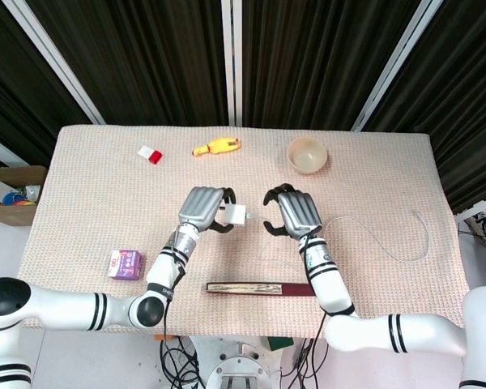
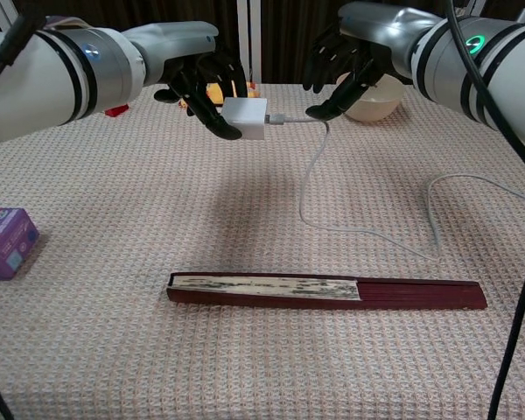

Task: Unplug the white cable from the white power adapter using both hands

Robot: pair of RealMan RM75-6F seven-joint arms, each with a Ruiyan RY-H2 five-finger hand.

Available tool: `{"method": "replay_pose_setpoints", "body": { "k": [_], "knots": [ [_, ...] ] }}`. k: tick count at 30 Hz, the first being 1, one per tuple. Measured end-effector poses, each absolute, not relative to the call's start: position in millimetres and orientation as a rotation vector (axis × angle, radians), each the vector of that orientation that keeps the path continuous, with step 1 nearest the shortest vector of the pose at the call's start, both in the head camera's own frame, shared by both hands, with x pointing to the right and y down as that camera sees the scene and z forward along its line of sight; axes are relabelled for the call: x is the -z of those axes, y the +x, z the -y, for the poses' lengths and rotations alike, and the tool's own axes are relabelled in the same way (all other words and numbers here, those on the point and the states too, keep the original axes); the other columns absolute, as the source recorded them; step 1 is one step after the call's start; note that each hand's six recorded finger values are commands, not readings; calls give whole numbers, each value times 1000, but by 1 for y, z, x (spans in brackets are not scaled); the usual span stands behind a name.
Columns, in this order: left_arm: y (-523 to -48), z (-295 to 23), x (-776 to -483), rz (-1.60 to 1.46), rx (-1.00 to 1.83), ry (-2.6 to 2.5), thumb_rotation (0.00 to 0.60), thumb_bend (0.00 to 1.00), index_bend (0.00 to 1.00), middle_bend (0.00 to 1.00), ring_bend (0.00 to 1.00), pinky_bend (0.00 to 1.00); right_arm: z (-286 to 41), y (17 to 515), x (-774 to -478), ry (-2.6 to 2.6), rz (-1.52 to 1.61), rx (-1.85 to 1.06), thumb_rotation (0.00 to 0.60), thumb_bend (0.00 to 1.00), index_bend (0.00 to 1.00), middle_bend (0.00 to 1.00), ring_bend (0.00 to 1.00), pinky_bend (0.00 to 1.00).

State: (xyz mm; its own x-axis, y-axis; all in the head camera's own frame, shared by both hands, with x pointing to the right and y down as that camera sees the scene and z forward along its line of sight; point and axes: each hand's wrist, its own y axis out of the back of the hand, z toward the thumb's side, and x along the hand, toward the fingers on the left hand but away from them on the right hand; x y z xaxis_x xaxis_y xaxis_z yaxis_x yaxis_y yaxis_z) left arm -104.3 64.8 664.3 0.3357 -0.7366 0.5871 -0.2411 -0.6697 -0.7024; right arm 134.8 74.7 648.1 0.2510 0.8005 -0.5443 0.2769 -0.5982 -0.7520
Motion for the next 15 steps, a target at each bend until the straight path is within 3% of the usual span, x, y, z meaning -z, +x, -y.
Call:
{"method": "replay_pose_setpoints", "body": {
  "k": [15],
  "knots": [
    [-94, -63, -662, -853, 1315, -2094, 589, 311, 563, 525, 693, 913, -77, 115, -666, -2037, 973, -1364, 600, 300, 542, 395, 197, 416]
  ]
}}
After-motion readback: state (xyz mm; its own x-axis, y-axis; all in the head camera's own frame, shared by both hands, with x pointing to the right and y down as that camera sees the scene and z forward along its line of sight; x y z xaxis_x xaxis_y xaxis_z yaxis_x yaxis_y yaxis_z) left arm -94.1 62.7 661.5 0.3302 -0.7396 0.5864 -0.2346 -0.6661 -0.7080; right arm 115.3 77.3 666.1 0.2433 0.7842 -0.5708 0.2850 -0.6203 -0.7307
